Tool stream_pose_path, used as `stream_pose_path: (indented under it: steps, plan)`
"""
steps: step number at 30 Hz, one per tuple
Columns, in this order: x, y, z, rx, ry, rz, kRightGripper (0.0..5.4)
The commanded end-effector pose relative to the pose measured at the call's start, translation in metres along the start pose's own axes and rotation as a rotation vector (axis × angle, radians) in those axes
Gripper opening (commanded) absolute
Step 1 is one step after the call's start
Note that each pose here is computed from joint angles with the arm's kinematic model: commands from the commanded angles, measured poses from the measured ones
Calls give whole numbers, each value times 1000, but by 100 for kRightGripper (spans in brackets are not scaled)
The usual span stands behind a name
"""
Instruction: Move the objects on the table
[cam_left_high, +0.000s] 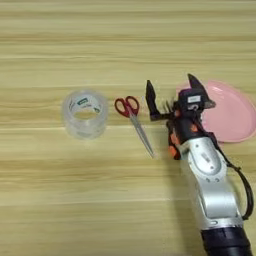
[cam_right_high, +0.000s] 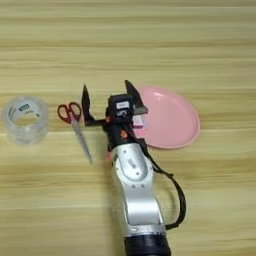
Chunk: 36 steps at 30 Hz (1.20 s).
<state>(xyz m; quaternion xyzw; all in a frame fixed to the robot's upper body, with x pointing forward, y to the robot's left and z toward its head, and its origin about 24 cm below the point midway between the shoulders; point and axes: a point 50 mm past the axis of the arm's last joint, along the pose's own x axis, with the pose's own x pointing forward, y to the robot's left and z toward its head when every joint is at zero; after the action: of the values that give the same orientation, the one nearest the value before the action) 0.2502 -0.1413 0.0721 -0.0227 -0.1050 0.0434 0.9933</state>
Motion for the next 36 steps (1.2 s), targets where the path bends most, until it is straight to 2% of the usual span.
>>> stream_pose_path:
  steps: [1,5,11,21,36]
  plan:
    - [-5,-13,14,-5,-62,-58,538]
    - [-19,-21,9,-11,20,-86,538]
    - [-43,-24,-4,27,161,-88,538]
    - [-66,-22,-16,29,249,-65,538]
    - [-75,-27,-29,61,350,-99,538]
